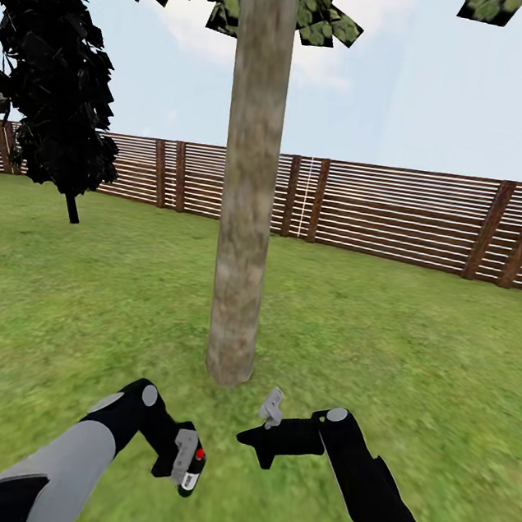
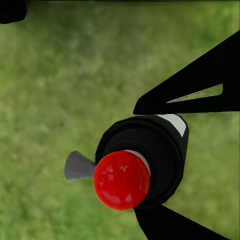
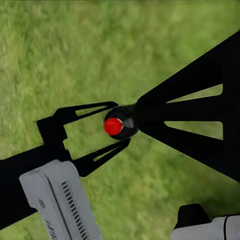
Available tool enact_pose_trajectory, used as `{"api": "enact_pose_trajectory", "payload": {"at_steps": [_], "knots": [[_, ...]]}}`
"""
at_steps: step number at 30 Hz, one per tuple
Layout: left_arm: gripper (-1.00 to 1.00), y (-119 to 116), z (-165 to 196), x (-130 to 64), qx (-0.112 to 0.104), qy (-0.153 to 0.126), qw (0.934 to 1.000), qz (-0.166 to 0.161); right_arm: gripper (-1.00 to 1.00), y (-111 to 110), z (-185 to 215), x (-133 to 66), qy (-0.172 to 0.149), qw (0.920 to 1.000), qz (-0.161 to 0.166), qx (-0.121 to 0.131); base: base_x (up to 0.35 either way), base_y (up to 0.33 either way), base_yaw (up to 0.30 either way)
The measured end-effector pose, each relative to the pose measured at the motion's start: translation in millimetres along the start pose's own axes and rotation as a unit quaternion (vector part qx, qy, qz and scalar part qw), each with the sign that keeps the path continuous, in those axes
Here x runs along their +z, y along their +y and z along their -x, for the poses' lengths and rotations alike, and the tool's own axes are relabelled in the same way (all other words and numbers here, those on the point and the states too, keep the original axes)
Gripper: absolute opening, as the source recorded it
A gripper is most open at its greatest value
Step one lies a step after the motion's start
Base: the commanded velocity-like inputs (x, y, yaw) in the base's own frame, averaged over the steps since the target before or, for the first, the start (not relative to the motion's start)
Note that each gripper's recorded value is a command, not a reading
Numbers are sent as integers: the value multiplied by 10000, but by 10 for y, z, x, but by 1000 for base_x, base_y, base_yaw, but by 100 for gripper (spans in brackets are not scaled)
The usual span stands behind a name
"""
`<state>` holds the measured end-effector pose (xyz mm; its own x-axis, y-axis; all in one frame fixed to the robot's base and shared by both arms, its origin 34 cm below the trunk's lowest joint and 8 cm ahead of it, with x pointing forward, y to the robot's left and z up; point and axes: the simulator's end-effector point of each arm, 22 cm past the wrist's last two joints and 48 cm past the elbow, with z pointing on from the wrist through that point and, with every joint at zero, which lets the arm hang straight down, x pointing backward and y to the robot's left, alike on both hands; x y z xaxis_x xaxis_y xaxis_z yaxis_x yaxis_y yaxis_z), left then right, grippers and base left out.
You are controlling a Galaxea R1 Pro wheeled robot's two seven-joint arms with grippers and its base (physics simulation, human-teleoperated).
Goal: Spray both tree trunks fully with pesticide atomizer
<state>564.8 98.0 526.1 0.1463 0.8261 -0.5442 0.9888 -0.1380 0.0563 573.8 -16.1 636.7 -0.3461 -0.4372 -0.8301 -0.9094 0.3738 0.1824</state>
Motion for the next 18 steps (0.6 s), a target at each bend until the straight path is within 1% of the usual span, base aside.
{"api": "enact_pose_trajectory", "payload": {"at_steps": [2,4,7,8,11,15,18], "knots": [[-100,-23,100,42,50,-58,9999,-70,-100,-3,-3,-2,2,10000,-3,0,0,0,0],[-100,-50,162,51,47,-143,9998,-141,-100,-2,-2,-2,2,10000,-2,-2,0,0,0],[-100,-29,367,33,-64,-584,9982,-108,-100,-3,-3,-3,2,10000,-4,-2,0,0,0],[-100,-28,404,24,-79,-665,9977,-114,-100,-2,-2,-2,1,10000,-3,-2,0,0,0],[-100,17,444,-34,-49,-721,9974,-59,-100,-3,-2,-3,1,10000,-4,-4,0,0,0],[-100,17,462,-84,7,-718,9974,-104,-100,-2,-2,-2,2,10000,-2,-5,0,0,0],[-100,14,529,-157,125,-710,9972,-186,-100,-1,-1,-1,0,10000,-2,-3,0,0,0]]}}
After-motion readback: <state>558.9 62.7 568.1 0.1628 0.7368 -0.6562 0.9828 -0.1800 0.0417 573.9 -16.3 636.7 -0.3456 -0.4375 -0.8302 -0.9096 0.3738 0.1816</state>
